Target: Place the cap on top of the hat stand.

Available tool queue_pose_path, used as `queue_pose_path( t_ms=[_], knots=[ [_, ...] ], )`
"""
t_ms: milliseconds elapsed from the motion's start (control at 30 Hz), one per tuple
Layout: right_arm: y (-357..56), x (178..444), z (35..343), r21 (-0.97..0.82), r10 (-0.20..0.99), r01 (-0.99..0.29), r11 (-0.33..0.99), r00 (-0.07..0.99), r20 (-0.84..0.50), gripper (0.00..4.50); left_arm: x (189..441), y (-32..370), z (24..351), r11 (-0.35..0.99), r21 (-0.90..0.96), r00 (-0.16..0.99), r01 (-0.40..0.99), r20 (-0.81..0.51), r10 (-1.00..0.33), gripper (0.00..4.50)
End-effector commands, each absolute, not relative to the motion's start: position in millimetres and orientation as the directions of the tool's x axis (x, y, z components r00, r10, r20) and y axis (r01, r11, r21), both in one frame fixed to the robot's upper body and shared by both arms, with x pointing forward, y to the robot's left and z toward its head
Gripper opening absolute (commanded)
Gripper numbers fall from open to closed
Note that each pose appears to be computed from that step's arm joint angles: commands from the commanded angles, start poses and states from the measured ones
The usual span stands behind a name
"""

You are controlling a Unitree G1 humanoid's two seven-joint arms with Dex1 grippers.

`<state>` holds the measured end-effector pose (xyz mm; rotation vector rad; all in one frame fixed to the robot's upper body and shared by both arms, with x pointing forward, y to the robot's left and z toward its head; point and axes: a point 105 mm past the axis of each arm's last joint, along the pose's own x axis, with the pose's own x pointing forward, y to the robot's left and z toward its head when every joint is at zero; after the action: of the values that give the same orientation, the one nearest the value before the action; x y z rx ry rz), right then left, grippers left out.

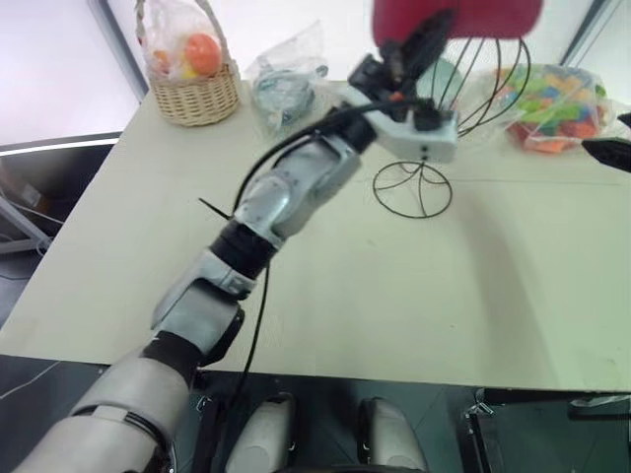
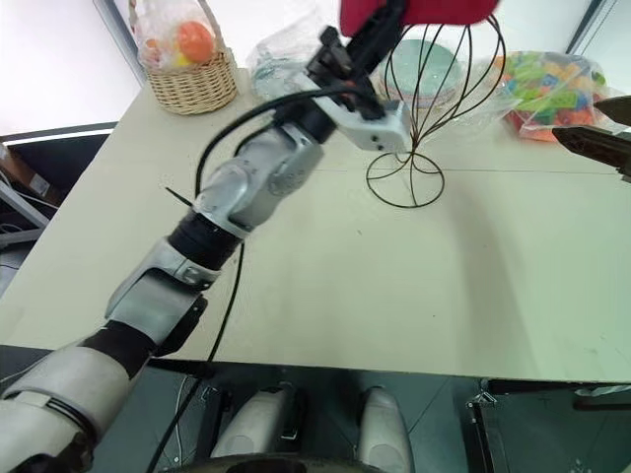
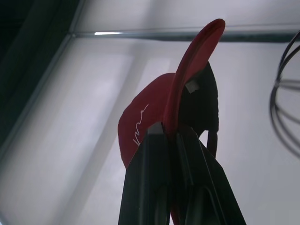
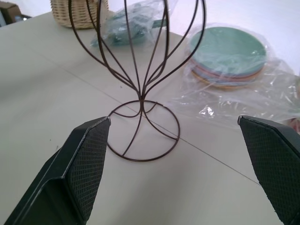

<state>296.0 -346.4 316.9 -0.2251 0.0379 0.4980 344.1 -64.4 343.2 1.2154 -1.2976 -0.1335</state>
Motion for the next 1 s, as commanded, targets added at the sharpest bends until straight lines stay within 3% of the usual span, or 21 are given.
queue_pose_path(
  t_ms=[33,167,300,467,600,733,1000],
  knots=[
    [-350.0,284.5,334.4,-0.247,0.453,-0.448,0.859,0.89,-0.039,4.5,332.7,-87.1,343.1,0.445,0.729,0.308,-0.519,0.646,-0.699,0.05],
    [-349.1,281.3,327.9,-0.235,0.45,-0.447,0.863,0.892,-0.044,4.5,330.5,-100.3,327.1,0.417,0.755,0.315,-0.505,0.611,-0.726,0.05],
    [-347.4,277.9,321.4,-0.217,0.445,-0.444,0.869,0.894,-0.045,4.5,349.8,-109.0,289.4,0.287,0.834,0.412,-0.471,0.496,-0.765,0.05],
    [-345.1,276.4,318.0,-0.206,0.439,-0.439,0.875,0.897,-0.045,4.5,355.4,-104.9,286.7,0.252,0.838,0.439,-0.483,0.482,-0.758,0.05],
    [-343.0,278.4,315.2,-0.199,0.436,-0.435,0.878,0.899,-0.042,4.5,360.7,-105.6,265.4,0.21,0.899,0.492,-0.385,0.392,-0.777,0.05],
    [-340.9,280.9,313.7,-0.195,0.436,-0.435,0.879,0.899,-0.04,4.5,353.3,-111.9,247.5,0.204,0.942,0.501,-0.267,0.316,-0.806,0.05],
    [-340.5,282.1,312.6,-0.195,0.43,-0.43,0.881,0.902,-0.043,4.5,334.8,-113.5,250.3,0.247,0.949,0.463,-0.194,0.31,-0.83,0.05]
  ],
)
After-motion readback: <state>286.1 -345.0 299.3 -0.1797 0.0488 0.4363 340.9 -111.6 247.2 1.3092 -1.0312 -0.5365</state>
